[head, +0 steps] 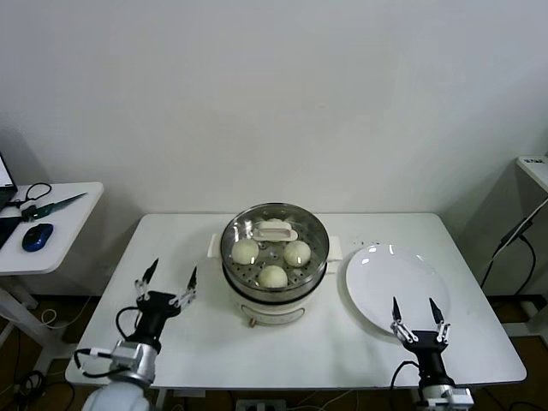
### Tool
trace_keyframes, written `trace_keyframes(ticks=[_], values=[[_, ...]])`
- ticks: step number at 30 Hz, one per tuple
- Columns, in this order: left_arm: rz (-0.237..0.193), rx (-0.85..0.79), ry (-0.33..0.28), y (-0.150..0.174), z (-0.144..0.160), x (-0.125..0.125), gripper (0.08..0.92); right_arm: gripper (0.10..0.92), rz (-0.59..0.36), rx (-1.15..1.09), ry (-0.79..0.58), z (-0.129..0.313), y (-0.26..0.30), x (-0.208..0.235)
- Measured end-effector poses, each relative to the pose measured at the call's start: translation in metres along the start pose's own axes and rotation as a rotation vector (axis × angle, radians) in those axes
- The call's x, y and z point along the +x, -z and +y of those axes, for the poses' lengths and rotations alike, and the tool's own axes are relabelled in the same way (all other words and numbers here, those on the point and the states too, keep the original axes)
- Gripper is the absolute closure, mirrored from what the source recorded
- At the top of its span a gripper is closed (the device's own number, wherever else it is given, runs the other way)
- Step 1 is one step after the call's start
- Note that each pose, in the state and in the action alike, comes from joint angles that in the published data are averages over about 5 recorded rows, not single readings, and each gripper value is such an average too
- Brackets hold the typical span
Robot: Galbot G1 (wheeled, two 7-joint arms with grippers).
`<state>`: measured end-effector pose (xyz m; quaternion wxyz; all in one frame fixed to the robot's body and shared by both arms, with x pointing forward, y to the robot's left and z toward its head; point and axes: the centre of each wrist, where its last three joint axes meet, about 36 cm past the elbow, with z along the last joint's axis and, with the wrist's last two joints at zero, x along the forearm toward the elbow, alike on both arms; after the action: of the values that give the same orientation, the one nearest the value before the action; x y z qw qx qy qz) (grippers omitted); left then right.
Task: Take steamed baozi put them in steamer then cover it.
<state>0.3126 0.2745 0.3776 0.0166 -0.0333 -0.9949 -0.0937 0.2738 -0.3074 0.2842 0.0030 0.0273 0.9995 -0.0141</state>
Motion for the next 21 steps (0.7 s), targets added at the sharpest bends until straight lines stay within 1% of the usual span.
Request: trace_keyframes(ticks=[4,8,16,21], values=[[0.011,0.050,0.022,-0.021,0.006,0.009,0.177,0.200,0.008,-0.008,-0.001,-0.001,-0.003,0.003],[0.016,0.084,0.041,-0.035,0.010,0.016,0.177,0.200,0.011,-0.015,-0.003,-0.001,-0.004,0.005],[0.019,0.121,0.063,-0.049,0.013,0.025,0.177,0.200,0.012,-0.024,-0.002,0.000,-0.005,0.006],[0.011,0.138,0.080,-0.051,0.015,0.028,0.177,0.200,0.011,-0.028,-0.003,0.000,-0.005,0.006]])
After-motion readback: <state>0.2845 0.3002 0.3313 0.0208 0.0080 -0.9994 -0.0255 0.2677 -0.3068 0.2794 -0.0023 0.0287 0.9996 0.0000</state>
